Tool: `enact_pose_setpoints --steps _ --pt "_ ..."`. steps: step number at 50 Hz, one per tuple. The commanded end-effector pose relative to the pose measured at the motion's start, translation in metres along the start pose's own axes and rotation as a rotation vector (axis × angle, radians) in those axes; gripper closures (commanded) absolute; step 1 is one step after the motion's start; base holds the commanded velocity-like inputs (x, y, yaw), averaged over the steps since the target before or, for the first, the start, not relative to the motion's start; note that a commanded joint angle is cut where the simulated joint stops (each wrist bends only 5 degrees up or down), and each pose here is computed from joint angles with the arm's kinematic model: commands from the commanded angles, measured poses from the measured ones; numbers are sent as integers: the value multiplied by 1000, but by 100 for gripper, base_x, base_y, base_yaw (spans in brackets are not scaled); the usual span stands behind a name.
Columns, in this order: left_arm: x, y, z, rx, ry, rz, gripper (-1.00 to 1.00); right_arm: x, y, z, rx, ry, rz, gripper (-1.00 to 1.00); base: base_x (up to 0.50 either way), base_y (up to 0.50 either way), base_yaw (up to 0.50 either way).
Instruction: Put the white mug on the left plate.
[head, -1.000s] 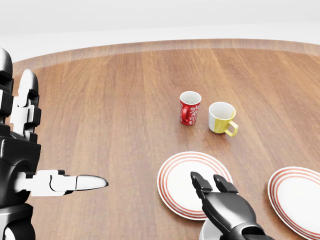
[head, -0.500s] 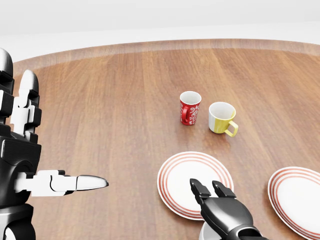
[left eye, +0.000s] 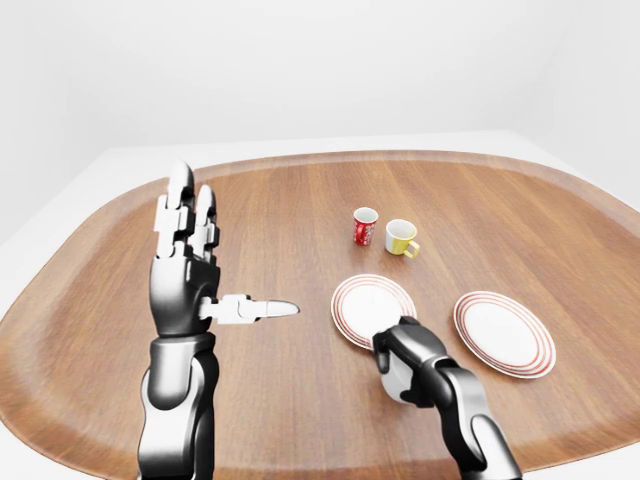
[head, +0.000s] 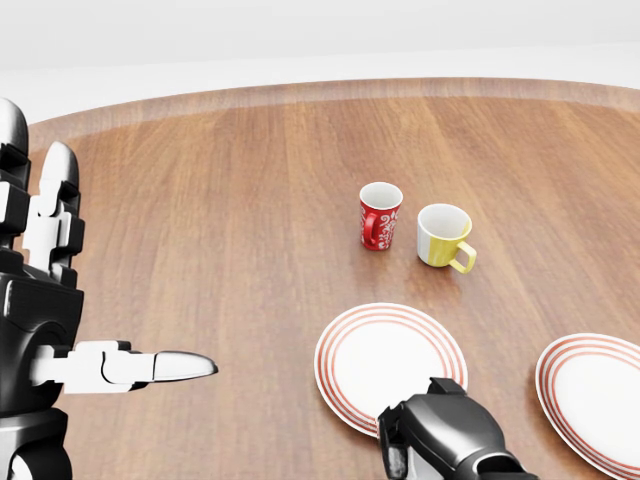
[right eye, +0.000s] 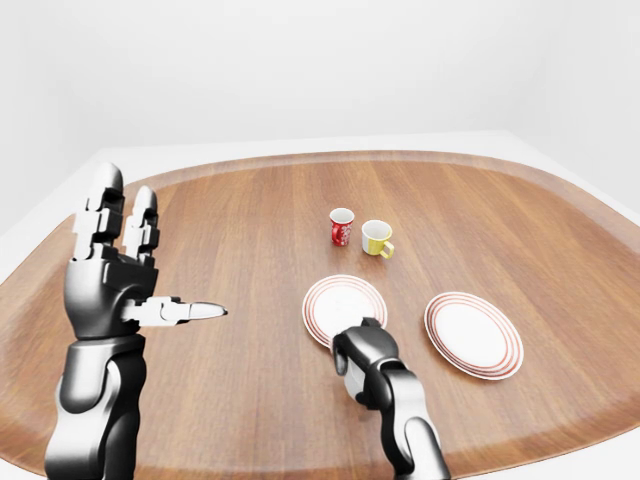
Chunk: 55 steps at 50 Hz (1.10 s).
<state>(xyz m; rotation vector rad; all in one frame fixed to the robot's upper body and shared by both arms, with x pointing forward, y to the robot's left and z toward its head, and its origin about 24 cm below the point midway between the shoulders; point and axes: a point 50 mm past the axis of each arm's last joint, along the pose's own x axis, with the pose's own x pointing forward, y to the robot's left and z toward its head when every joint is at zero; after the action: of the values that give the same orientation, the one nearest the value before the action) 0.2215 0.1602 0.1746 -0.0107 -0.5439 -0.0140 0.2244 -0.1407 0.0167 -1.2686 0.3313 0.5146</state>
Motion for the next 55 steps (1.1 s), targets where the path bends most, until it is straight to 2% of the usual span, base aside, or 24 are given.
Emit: enact_pose_setpoints --steps 1,3,5,10,17,24,31,37,45,48,53,55 --pt "0 0 -1 0 5 -2 -100 -5 -12 5 -10 -32 -14 100 0 0 0" --pt "-1 0 -3 1 14 -2 -100 -8 -18 8 9 -48 -11 100 0 0 0" --pt "-1 0 -3 1 15 -1 -100 -13 -23 14 109 -83 5 100 0 0 0" --pt "-1 -1 -4 1 17 -3 -100 -32 -56 39 158 -250 -150 100 0 0 0" --pt "0 -1 -1 2 5 -2 -100 -44 -75 55 154 -360 -233 100 0 0 0" --pt "-1 -1 -2 1 9 -3 -100 -61 -103 75 133 -488 -362 100 0 0 0" --pt "0 -1 -2 0 9 -2 -100 -67 -121 84 98 -540 -431 100 0 0 0" --pt "-1 -1 -3 0 17 -2 -100 -56 -134 80 98 -533 -436 100 0 0 0" --pt "-1 -1 -3 0 15 -3 -100 -23 -167 65 130 -493 -394 100 0 0 0" --pt "-1 -1 -3 0 14 -3 -100 3 -187 51 136 -417 -333 100 0 0 0" --pt "-1 -1 -3 0 14 -2 -100 24 -193 34 118 -300 -267 100 0 0 0" --pt "-1 -1 -3 0 17 -3 -100 31 -197 28 124 -261 -278 100 0 0 0"
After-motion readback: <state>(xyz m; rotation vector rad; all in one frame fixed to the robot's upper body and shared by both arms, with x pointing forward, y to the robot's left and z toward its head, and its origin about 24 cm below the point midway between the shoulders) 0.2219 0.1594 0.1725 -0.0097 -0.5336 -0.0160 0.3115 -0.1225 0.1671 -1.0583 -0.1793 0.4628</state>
